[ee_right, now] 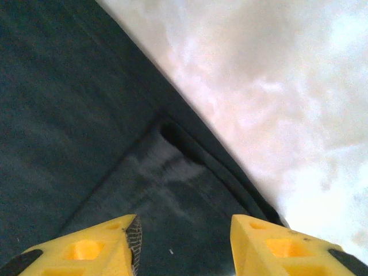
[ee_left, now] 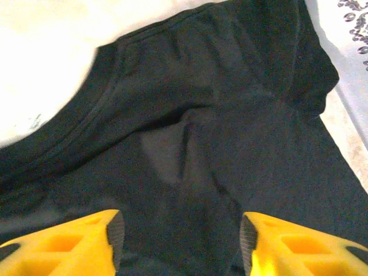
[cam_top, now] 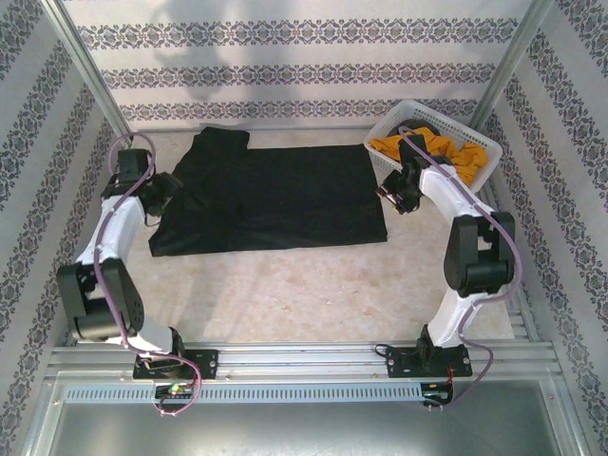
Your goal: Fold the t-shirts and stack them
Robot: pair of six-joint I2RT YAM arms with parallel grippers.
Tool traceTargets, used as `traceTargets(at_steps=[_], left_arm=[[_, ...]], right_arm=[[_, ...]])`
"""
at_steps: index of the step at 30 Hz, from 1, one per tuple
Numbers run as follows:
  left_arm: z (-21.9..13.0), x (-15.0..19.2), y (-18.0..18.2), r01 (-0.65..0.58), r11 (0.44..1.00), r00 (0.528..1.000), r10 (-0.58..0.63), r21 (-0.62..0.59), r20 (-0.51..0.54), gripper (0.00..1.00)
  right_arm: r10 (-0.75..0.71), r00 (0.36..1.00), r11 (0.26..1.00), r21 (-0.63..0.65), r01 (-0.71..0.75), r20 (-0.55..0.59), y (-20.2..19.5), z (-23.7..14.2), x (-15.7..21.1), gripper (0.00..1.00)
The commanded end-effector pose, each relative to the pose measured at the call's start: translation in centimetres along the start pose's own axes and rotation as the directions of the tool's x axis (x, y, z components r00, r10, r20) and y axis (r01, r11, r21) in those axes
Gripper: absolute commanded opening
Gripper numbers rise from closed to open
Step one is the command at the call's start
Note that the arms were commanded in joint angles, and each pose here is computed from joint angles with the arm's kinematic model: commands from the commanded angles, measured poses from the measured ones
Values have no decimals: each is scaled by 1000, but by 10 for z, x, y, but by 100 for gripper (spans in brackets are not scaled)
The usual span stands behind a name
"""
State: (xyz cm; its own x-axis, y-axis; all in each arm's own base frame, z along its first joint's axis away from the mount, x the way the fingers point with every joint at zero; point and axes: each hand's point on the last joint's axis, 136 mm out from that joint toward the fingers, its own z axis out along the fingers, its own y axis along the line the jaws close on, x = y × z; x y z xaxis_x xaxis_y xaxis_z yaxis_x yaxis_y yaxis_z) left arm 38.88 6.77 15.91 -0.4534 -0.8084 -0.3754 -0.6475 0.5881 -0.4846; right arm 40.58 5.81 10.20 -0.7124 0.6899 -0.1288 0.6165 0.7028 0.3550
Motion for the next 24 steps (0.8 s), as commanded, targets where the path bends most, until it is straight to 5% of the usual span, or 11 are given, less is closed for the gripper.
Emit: traceTargets(at_steps=[1,11,24], left_arm=[[-5,31,61,101,981,991,-114,-163,-67,51],[6,64,133,211,904,948,-283,-373,-149,53],[46,57,154,270,879,921,-355,-393,-161,51]], right_arm=[[-29,999,999,-29,28,-29,-13,2,23,43],[40,987,999,13,-39,-157,-53,34,65,47],[107,979,992,84,-93,-173,-67,56,62,42]])
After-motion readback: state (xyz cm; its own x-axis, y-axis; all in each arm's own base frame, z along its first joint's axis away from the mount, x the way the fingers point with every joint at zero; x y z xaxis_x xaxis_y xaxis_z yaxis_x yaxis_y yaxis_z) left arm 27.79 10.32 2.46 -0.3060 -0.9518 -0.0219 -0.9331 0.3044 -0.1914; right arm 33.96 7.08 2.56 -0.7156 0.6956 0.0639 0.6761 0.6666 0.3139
